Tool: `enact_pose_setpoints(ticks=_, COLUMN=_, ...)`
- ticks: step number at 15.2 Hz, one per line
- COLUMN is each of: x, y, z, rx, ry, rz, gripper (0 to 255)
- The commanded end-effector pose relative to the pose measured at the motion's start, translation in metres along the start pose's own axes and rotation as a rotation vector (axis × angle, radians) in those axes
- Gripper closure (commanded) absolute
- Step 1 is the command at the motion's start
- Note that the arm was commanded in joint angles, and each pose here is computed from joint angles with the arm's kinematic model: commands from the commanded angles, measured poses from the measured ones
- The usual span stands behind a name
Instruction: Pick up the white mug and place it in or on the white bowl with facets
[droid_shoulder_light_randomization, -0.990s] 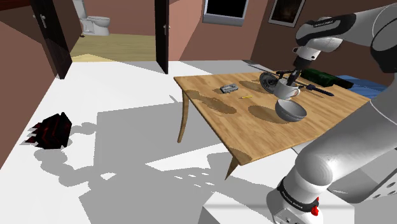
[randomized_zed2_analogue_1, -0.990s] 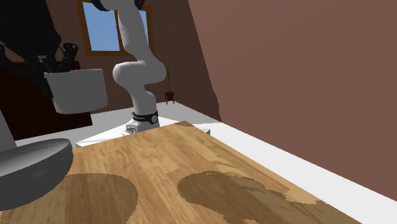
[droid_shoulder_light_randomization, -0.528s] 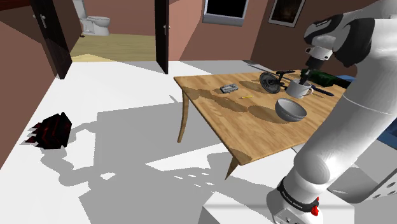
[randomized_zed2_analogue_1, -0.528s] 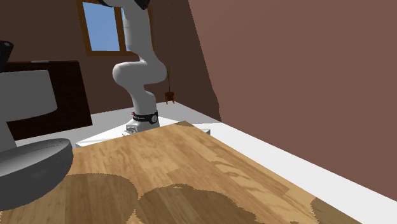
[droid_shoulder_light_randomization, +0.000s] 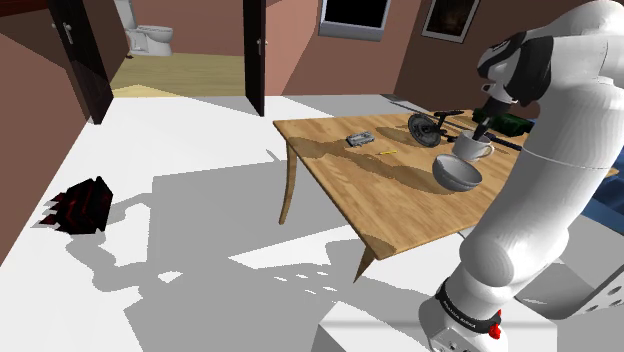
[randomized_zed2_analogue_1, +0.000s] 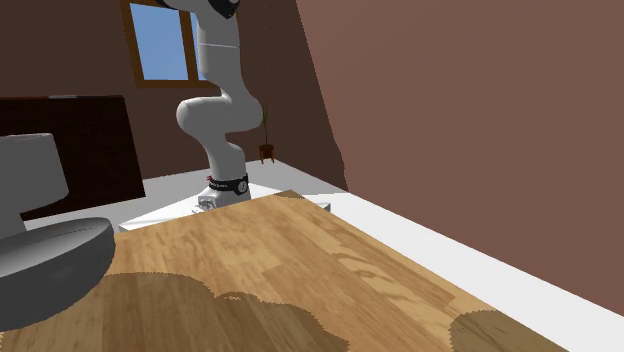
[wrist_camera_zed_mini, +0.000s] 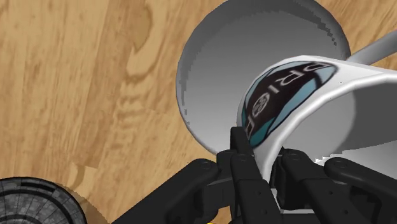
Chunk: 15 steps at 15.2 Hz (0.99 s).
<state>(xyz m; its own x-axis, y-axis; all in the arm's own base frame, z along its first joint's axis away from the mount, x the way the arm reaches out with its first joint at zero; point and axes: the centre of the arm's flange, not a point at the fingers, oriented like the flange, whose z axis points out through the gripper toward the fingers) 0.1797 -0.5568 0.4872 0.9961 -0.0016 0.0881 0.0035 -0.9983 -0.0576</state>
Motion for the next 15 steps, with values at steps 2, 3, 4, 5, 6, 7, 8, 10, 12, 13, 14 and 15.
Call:
enact_pose_setpoints(ticks=2, x=-0.001, y=0.001, z=0.016, rx=-0.001, ry=0.000, rz=0.000, gripper=255)
enact_pose_setpoints(ticks=3, x=-0.002, y=0.001, z=0.021, rx=-0.001, ry=0.000, rz=0.000, gripper=255)
enact_pose_setpoints(ticks=4, x=-0.002, y=0.002, z=0.026, rx=-0.001, ry=0.000, rz=0.000, gripper=255)
enact_pose_setpoints(ticks=5, x=-0.003, y=0.002, z=0.032, rx=-0.001, ry=0.000, rz=0.000, gripper=255)
enact_pose_setpoints(ticks=6, x=-0.003, y=0.002, z=0.037, rx=-0.001, ry=0.000, rz=0.000, gripper=255)
enact_pose_setpoints(ticks=7, x=-0.004, y=0.002, z=0.042, rx=-0.001, ry=0.000, rz=0.000, gripper=255)
enact_pose_setpoints(ticks=8, x=-0.004, y=0.003, z=0.047, rx=-0.001, ry=0.000, rz=0.000, gripper=255)
enact_pose_setpoints(ticks=10, x=-0.004, y=0.003, z=0.050, rx=-0.001, ry=0.000, rz=0.000, gripper=255)
enact_pose_setpoints(ticks=12, x=-0.004, y=0.003, z=0.050, rx=-0.001, ry=0.000, rz=0.000, gripper=255)
enact_pose_setpoints(ticks=13, x=-0.004, y=0.003, z=0.050, rx=-0.001, ry=0.000, rz=0.000, gripper=255)
enact_pose_setpoints(ticks=14, x=-0.004, y=0.003, z=0.050, rx=-0.001, ry=0.000, rz=0.000, gripper=255)
enact_pose_setpoints(ticks=15, x=-0.004, y=0.003, z=0.050, rx=-0.001, ry=0.000, rz=0.000, gripper=255)
